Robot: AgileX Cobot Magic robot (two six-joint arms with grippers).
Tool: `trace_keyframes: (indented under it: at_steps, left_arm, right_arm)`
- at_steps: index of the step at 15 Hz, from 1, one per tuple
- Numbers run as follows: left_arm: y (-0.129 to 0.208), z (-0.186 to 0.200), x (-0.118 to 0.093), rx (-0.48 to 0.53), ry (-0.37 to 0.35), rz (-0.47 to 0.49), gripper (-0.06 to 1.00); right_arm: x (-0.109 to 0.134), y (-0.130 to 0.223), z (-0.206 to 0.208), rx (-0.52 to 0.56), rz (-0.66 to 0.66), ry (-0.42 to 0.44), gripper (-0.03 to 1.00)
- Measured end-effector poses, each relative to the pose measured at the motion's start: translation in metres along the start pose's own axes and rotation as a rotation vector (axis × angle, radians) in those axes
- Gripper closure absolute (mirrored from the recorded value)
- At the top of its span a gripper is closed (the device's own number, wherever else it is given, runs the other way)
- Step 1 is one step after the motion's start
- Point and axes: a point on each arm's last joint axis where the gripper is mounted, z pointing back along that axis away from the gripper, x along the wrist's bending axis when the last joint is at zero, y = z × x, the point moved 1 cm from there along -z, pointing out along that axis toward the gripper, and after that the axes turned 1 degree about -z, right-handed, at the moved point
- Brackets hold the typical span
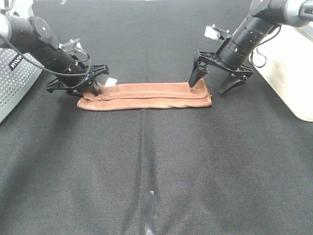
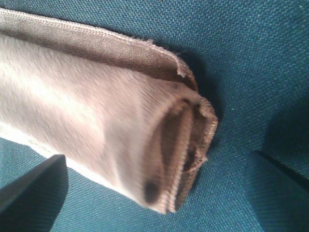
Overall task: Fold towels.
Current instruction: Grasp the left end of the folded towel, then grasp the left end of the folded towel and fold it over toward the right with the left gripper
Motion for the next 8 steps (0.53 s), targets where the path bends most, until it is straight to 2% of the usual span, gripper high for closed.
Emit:
trace_keyframes:
  at_steps: [3, 5, 8]
  left_arm:
    - [0.0, 0.001, -0.001, 0.003, -0.008, -0.018, 0.86]
    - [-0.001, 0.009, -0.001, 0.005, -0.04, -0.07, 0.86]
    - [-0.011, 0.035, -0.002, 0.018, -0.133, -0.198, 0.86]
  right_arm:
    - [0.0, 0.0, 0.0, 0.0, 0.0, 0.0, 0.05]
    - [0.0, 0.0, 0.0, 0.0, -0.003, 0.0, 0.05]
    - [0.0, 0.0, 0.0, 0.001, -0.003, 0.003, 0.05]
